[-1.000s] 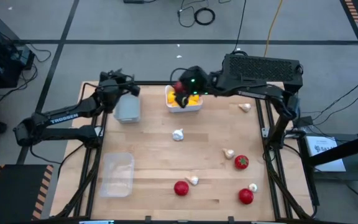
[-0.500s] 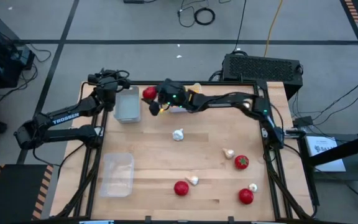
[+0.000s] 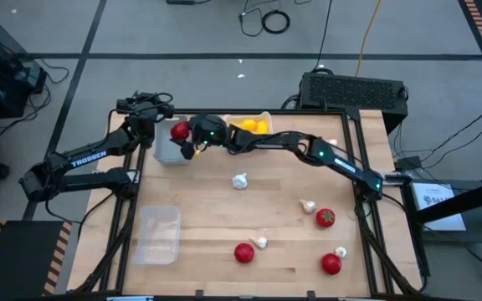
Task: Sort produce into baskets
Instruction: Put the tomato into the gray bin
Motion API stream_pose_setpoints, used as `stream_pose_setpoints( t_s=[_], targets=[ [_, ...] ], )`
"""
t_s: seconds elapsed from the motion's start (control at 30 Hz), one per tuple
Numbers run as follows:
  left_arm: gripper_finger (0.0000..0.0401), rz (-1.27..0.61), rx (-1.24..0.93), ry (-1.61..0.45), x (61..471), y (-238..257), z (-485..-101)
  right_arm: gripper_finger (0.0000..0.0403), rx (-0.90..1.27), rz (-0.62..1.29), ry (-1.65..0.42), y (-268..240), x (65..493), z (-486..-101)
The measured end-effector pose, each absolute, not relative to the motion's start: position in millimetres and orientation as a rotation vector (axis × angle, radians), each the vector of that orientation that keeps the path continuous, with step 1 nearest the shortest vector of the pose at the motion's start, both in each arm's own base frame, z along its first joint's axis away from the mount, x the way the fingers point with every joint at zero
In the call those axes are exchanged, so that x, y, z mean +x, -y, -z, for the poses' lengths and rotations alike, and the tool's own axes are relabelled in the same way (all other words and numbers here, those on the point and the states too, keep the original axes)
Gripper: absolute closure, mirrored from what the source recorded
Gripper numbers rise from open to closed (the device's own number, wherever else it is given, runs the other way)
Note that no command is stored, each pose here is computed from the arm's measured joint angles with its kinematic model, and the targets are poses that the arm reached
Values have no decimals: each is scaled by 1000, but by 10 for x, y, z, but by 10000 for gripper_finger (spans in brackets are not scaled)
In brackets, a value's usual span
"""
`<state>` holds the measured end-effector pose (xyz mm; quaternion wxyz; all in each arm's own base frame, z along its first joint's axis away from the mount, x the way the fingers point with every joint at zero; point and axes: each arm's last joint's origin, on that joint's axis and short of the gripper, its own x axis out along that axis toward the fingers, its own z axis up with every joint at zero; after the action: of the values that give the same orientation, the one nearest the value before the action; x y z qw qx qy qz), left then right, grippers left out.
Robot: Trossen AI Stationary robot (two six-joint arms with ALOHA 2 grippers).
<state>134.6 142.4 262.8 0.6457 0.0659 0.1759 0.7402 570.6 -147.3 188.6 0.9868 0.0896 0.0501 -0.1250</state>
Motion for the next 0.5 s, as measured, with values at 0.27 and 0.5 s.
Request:
stream_pose_setpoints(
  t_s=[0.27, 0.5],
  targets=[
    [95, -1683, 149, -396, 1345, -1427, -2631, 55, 170, 254, -101, 1410, 5754, -1879],
    [95, -1656, 146, -392, 1354, -1427, -2631, 38, 151, 248, -113, 1409, 5754, -1869]
  ],
)
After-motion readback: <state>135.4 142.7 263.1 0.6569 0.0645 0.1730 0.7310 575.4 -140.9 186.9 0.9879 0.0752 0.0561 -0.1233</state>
